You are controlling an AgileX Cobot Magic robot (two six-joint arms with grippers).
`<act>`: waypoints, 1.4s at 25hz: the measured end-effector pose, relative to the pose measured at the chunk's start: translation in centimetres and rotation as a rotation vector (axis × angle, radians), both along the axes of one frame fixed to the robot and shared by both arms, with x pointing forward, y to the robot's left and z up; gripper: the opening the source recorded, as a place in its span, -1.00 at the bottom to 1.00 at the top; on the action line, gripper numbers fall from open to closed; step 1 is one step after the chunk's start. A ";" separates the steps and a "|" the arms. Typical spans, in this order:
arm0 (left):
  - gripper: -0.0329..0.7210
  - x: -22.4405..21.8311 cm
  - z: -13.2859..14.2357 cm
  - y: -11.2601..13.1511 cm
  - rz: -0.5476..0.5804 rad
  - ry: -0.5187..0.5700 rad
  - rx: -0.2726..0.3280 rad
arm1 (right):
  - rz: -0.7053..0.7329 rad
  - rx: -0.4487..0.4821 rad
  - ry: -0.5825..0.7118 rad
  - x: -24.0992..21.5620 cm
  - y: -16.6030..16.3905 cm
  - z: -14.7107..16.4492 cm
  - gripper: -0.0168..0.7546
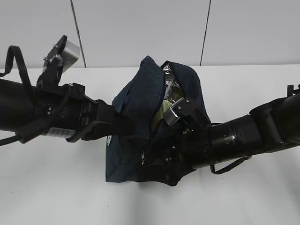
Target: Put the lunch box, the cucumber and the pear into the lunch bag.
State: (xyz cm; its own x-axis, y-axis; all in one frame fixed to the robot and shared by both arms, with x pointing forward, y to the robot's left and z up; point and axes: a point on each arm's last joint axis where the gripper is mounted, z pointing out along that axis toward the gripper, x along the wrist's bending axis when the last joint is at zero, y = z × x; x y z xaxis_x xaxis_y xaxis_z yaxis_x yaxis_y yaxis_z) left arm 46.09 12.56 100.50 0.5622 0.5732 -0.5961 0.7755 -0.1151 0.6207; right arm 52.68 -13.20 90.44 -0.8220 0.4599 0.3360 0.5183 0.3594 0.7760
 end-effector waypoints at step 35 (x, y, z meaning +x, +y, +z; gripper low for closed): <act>-0.95 0.1 -0.1 -0.1 0.005 0.019 -0.020 | 0.034 -0.134 0.013 -0.2 -0.5 0.3 -0.39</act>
State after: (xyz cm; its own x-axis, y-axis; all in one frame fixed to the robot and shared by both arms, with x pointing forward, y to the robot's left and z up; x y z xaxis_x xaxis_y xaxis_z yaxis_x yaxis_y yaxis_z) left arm 46.14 12.44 100.45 0.5480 0.5638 -0.6179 0.7876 -0.0990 0.6081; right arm 52.48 -13.75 90.70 -0.8339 0.4730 0.2843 0.5136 0.4767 0.7134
